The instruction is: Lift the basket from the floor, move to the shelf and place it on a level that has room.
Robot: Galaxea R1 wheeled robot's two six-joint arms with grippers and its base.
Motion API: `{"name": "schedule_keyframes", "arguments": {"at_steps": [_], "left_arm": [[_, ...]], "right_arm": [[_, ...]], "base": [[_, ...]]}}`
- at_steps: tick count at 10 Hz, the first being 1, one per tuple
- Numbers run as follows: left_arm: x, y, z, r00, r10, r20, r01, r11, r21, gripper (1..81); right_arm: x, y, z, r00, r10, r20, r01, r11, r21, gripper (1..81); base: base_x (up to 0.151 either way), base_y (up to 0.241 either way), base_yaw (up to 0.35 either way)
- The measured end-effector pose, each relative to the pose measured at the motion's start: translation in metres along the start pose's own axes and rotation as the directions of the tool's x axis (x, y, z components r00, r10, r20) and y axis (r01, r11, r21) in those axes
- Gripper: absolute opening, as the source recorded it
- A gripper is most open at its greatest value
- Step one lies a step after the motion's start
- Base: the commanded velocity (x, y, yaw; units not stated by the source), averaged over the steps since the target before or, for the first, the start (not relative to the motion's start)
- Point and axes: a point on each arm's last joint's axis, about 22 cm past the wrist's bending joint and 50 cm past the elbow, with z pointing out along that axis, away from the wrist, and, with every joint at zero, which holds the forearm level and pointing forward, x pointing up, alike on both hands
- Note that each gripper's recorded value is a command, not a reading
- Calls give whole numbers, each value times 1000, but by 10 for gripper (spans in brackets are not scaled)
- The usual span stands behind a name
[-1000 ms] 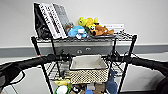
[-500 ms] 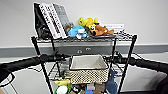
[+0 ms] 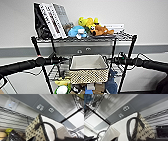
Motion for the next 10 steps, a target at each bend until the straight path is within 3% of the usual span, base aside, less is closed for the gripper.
{"name": "schedule_keyframes", "arguments": {"at_steps": [4,6,8,10], "left_arm": [[-26,-11,-26,1000,-5,23,5,1000,3,811],[-38,0,-43,999,3,33,-3,1000,-21,811],[-44,-5,-70,1000,-2,24,2,1000,-11,811],[-74,-23,-89,998,-25,50,24,1000,15,811]], "right_arm": [[-24,-1,-38,1000,8,21,-8,1000,17,811],[-47,-3,-58,999,17,39,-18,999,30,811],[-54,6,-89,999,24,25,-24,1000,11,811],[-82,21,-113,998,55,42,-55,998,-17,811]], "base": [[0,0,0],[0,0,0],[0,0,0],[0,0,0]]}}
